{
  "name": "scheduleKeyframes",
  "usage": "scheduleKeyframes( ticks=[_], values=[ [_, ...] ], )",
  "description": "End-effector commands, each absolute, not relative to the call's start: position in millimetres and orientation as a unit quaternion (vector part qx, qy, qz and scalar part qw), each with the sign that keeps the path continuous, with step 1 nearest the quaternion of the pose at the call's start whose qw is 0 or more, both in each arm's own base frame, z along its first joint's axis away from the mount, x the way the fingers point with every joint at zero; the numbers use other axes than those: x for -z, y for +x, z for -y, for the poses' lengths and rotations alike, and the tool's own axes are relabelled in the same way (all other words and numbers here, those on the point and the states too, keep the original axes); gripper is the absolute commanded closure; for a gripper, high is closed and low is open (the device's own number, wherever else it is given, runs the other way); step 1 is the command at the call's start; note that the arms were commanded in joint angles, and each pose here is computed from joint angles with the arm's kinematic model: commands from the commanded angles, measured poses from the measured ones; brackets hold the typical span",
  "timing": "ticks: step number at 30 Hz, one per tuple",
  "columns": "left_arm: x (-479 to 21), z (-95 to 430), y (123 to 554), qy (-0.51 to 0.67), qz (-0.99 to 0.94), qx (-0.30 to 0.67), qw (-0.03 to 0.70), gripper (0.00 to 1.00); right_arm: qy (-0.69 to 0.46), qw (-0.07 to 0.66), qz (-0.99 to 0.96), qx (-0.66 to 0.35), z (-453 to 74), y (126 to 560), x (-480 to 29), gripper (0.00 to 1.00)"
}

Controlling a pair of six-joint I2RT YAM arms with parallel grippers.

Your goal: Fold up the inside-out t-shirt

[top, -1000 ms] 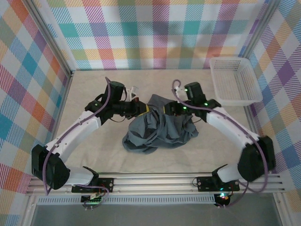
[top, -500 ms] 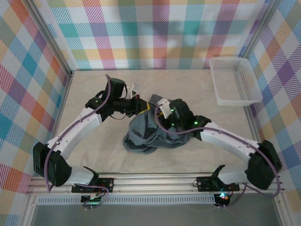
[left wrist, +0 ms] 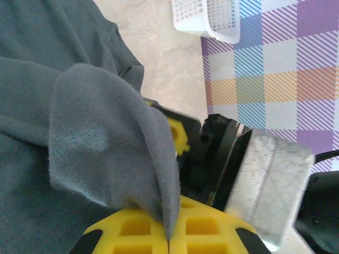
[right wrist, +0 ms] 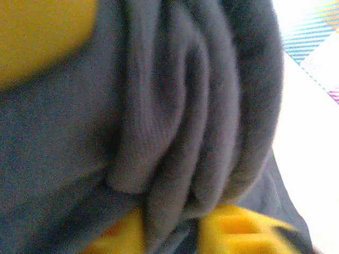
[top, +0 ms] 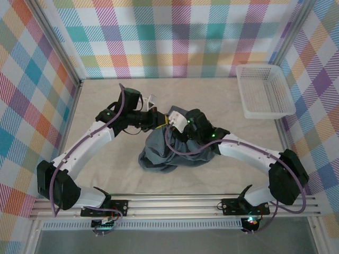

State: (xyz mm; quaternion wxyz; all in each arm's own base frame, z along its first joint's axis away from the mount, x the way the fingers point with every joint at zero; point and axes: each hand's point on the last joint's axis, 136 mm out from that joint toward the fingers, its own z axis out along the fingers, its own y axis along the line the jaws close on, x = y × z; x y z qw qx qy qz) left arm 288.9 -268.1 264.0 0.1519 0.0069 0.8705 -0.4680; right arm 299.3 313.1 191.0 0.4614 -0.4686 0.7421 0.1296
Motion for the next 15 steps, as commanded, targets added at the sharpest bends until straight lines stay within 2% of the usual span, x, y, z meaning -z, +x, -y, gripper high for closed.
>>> scheduleKeyframes(
  ticks=[1,2,5,8,9,13,15],
  values=[
    [-290.2,246.2,299.7,0.031,-0.865,0.452,0.217,1.00,-0.431,0.484,-0.731,-0.213,-326.1,291.6,-237.6,1.00],
    [-284.1,234.8,306.4,0.031,-0.872,0.429,0.233,1.00,-0.413,0.477,-0.734,-0.251,-323.6,284.4,-248.0,1.00],
    [-238.7,195.2,341.5,0.017,-0.906,0.324,0.273,1.00,-0.356,0.426,-0.701,-0.448,-323.0,248.2,-291.3,1.00],
    [-198.4,189.4,369.5,0.027,-0.926,0.273,0.259,1.00,-0.337,0.333,-0.670,-0.572,-328.3,218.6,-313.1,1.00],
    [-191.7,193.7,376.2,0.027,-0.927,0.277,0.253,0.96,-0.332,0.308,-0.666,-0.593,-330.7,213.8,-316.8,1.00],
    [-210.2,211.4,383.0,0.039,-0.900,0.334,0.277,0.58,-0.288,0.281,-0.687,-0.604,-333.6,222.6,-312.5,1.00],
    [-225.9,203.9,374.8,0.048,-0.897,0.322,0.298,0.48,-0.274,0.289,-0.704,-0.588,-331.4,231.0,-303.2,1.00]
  ],
)
